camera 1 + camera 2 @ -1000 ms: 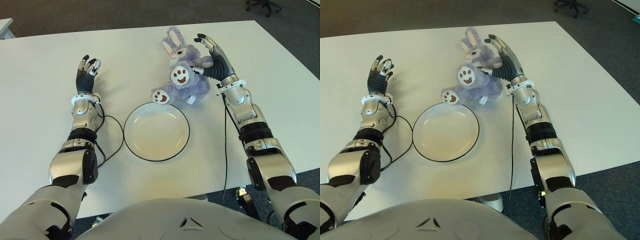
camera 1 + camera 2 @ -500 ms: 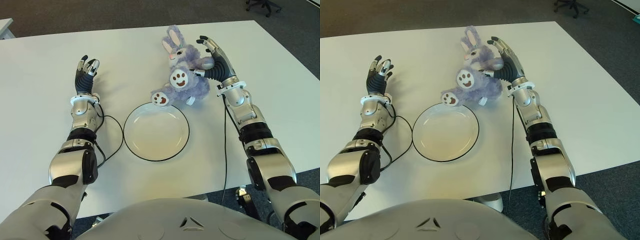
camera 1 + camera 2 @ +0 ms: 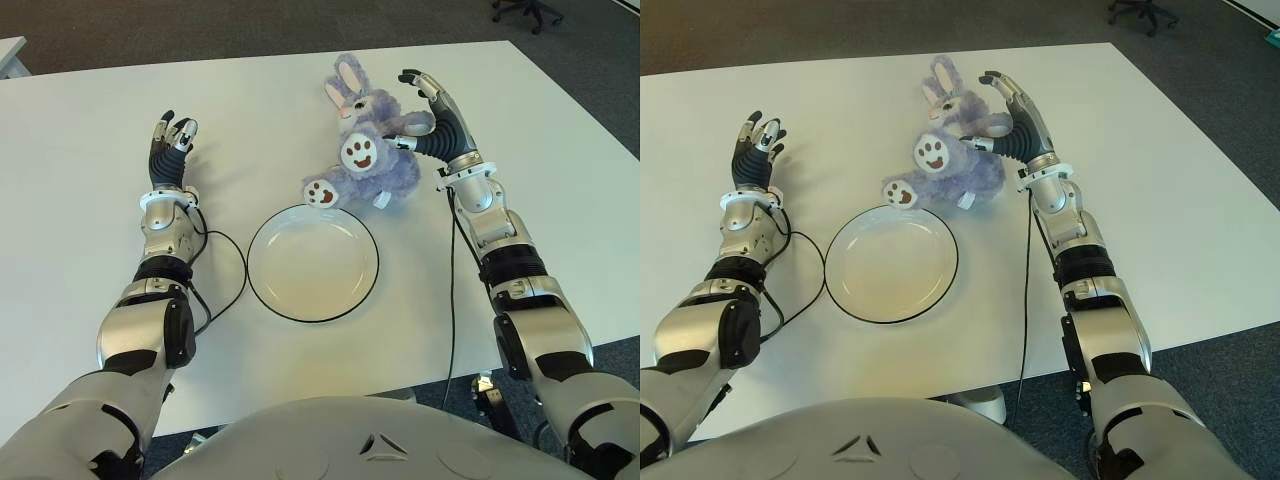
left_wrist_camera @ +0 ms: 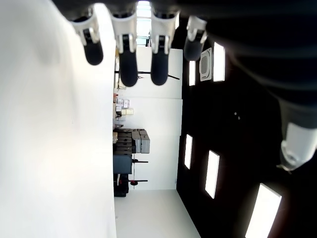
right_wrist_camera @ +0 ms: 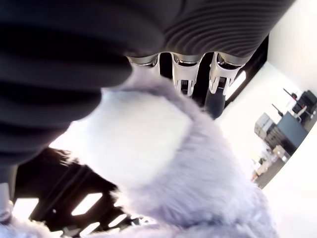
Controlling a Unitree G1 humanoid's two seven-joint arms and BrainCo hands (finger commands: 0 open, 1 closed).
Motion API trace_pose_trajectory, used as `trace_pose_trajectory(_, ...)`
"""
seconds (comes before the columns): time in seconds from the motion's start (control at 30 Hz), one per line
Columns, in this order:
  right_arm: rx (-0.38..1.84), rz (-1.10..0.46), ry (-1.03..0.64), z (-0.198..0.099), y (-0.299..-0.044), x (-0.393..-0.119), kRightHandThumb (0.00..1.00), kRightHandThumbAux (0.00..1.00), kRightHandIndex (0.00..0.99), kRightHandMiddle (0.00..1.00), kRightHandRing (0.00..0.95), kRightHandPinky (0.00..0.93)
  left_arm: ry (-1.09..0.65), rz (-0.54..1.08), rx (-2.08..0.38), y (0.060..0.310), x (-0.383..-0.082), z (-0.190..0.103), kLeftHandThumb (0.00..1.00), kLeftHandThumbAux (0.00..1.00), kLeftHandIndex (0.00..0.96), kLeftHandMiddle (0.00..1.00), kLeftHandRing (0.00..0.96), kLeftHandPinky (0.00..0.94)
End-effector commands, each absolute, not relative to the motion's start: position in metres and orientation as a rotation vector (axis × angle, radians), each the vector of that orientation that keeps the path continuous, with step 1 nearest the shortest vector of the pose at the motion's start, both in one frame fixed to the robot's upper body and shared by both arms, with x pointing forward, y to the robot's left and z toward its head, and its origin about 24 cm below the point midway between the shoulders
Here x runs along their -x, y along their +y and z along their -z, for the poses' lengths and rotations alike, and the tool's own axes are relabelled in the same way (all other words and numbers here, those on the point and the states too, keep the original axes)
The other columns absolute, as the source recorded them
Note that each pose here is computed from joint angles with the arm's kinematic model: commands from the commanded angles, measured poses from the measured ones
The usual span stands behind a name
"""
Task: Put the doll into the plate.
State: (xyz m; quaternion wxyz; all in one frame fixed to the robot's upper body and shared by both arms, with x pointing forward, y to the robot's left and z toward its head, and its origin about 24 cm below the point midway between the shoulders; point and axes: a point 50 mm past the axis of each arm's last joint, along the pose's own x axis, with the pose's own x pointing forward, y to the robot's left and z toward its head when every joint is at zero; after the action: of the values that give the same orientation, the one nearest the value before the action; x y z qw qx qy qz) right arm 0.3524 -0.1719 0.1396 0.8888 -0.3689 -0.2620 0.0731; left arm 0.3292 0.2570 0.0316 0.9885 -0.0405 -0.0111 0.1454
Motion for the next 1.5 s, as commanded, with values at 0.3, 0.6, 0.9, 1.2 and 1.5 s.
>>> trace_pose_trajectory(0.3, 0.699, -0.178, -0.519, -0.144, -0.177, -0.355, 0.0, 0.482, 0.127, 0.143, 0.104, 0.057, 0.165, -0.294, 0.101, 0.254, -0.306, 0.01, 0.0, 0.494, 0.075, 0.189, 0.176, 0.09)
trace_pose_trajectory(0.6, 0.682, -0.191, -0.493, -0.144, -0.182, -0.357, 0.0, 0.445, 0.128, 0.094, 0.057, 0.03, 0.167, -0.289, 0.095, 0.253, -0.307, 0.01, 0.0, 0.493, 0.065, 0.191, 0.174, 0.073)
trace_pose_trajectory(0.9, 0.646, -0.2, -0.488, -0.145, -0.187, -0.358, 0.0, 0.446, 0.113, 0.057, 0.016, 0.005, 0.165, -0.279, 0.095, 0.252, -0.308, 0.009, 0.0, 0.502, 0.053, 0.192, 0.169, 0.061)
trace_pose_trajectory(1.2, 0.615, -0.216, -0.506, -0.145, -0.189, -0.356, 0.0, 0.435, 0.119, 0.064, 0.022, 0.016, 0.164, -0.28, 0.095, 0.251, -0.309, 0.009, 0.0, 0.509, 0.054, 0.19, 0.164, 0.058)
trace_pose_trajectory(1.5, 0.603, -0.237, -0.524, -0.144, -0.189, -0.355, 0.0, 0.416, 0.121, 0.07, 0.029, 0.026, 0.16, -0.28, 0.097, 0.251, -0.309, 0.009, 0.0, 0.519, 0.052, 0.194, 0.173, 0.071)
